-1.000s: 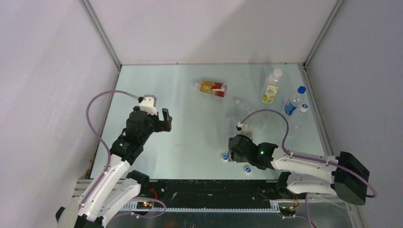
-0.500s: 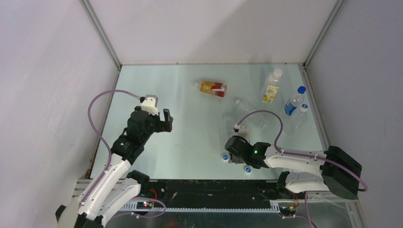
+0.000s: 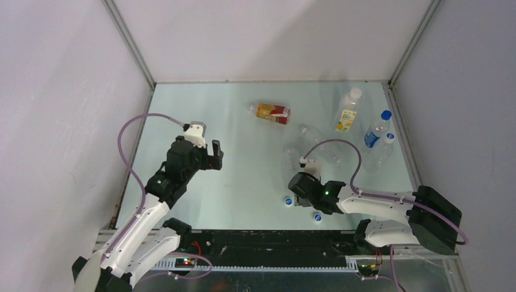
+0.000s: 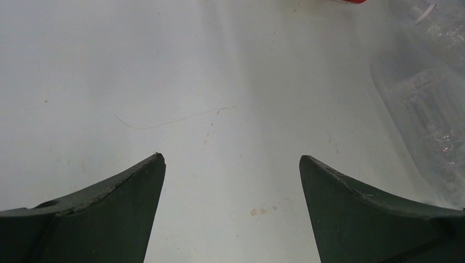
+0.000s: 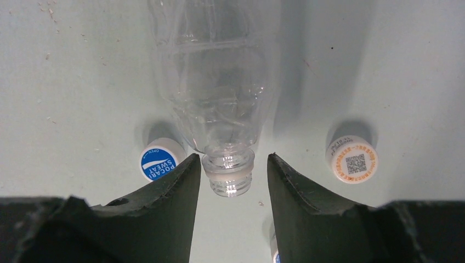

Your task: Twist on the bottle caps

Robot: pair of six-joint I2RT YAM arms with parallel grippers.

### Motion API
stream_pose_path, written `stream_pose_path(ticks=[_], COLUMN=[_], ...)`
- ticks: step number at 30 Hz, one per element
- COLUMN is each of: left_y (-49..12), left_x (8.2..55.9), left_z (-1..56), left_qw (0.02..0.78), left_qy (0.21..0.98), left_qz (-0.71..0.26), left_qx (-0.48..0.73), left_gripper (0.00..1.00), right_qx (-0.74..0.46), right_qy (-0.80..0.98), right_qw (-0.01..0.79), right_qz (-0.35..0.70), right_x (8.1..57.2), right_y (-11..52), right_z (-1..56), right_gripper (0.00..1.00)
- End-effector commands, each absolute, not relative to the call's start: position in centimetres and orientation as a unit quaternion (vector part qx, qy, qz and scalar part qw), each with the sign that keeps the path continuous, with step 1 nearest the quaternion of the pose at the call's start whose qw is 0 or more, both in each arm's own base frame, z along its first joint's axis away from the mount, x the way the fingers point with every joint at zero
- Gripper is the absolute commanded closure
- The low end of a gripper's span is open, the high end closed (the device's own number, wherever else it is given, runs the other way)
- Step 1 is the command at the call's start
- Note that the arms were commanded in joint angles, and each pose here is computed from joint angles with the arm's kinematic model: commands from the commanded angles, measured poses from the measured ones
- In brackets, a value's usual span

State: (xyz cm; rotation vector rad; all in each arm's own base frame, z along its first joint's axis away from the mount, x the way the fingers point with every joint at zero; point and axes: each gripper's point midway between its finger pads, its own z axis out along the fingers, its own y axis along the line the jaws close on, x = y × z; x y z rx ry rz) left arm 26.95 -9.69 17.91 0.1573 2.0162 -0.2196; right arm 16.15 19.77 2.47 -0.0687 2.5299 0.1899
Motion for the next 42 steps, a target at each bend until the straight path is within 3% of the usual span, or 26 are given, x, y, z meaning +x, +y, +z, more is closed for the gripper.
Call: stream_pose_path(ticks=[1,7,11,17,24,31,42], left_y=[-10.6,-10.6,-10.6,-11.8,-14.5,-17.4,-21.6], left_x=[27.3,27.4,27.4,27.0,25.5,23.2,19.7], left_z=[18.6,18.4,18.7,20.4,22.5,23.8,24.2], left_qw=[0.535,0.530,0.531,0.560,0.587,0.581,0.540], left_qy=[0.834,0.837,0.836,0.807,0.734,0.623,0.548], left_qz=[-0.101,-0.094,-0.089,-0.105,-0.082,-0.050,-0.100], left_qx=[0.087,0.092,0.104,0.157,0.333,0.521,0.631], left_gripper=[0.02,0.02,0.02,0.02,0.02,0.02,0.02], right_qx=[-0.039,-0.064,-0.083,-0.145,-0.244,-0.374,-0.485], right_qy=[0.946,0.949,0.946,0.929,0.897,0.867,0.812], right_qw=[0.317,0.306,0.308,0.331,0.356,0.318,0.295], right_qz=[0.061,0.046,0.049,0.079,0.098,0.090,0.136], right_x=[17.2,16.9,16.8,17.1,17.8,16.8,15.2], right_y=[19.9,19.8,19.8,20.0,20.3,20.7,23.0], right_z=[2.3,1.4,1.9,5.8,12.3,15.1,18.2], right_gripper=[0.50,0.53,0.69,0.85,0.98,1.00,1.00])
